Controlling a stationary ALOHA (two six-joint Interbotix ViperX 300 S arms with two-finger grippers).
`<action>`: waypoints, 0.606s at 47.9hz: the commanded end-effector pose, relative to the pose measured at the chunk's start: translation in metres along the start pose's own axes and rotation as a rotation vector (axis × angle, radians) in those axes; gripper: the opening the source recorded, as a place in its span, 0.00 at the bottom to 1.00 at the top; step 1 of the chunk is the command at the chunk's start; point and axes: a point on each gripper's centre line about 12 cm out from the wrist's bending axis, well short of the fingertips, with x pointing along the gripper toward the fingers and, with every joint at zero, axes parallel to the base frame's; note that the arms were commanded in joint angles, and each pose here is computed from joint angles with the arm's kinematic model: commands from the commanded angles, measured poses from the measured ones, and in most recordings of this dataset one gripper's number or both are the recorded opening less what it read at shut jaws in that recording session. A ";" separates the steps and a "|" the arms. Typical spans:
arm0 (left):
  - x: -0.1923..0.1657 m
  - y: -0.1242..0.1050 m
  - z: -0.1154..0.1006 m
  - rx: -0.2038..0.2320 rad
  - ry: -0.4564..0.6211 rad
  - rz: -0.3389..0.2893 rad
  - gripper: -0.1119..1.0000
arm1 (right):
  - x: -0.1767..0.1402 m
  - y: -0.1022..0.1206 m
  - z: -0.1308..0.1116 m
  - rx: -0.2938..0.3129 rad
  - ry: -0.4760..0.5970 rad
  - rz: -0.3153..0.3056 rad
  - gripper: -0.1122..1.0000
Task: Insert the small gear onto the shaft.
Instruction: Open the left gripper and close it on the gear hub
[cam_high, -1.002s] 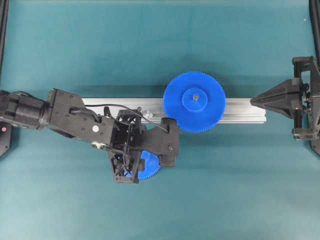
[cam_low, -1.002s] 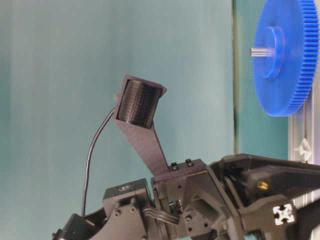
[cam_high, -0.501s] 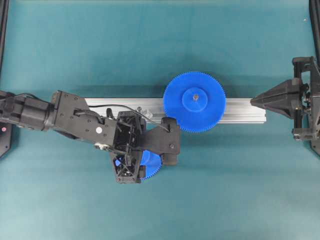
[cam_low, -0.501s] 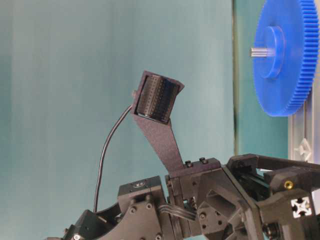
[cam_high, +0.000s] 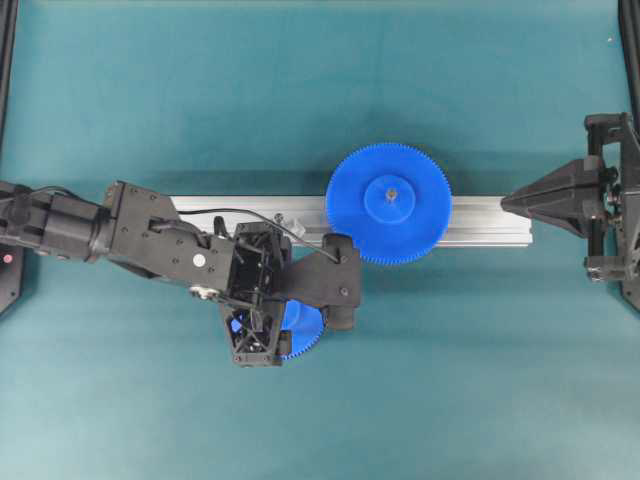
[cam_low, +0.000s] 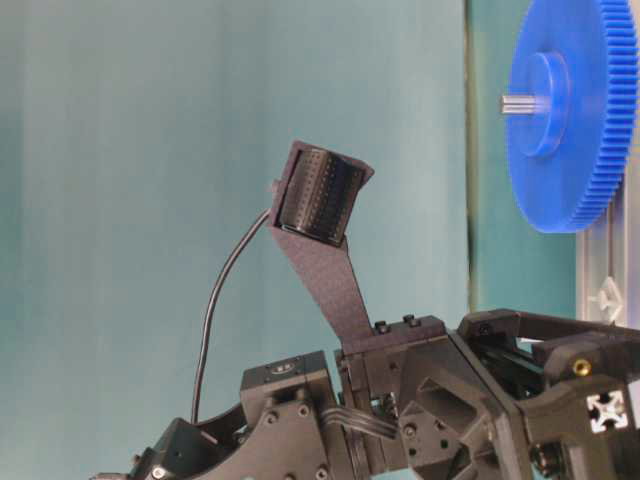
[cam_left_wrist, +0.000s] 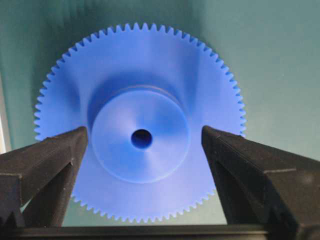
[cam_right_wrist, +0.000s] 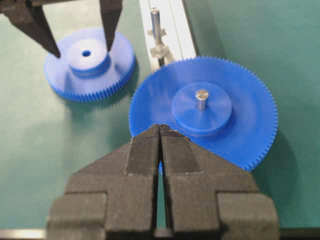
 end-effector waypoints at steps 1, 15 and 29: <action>-0.004 0.000 0.004 0.003 -0.019 0.000 0.94 | 0.000 0.000 0.004 0.012 -0.014 -0.001 0.13; 0.009 0.000 0.001 -0.001 -0.002 0.002 0.94 | 0.000 0.000 0.004 0.011 -0.014 0.000 0.13; 0.011 0.000 0.001 -0.004 -0.014 0.000 0.94 | 0.000 0.000 0.004 0.013 -0.016 -0.001 0.13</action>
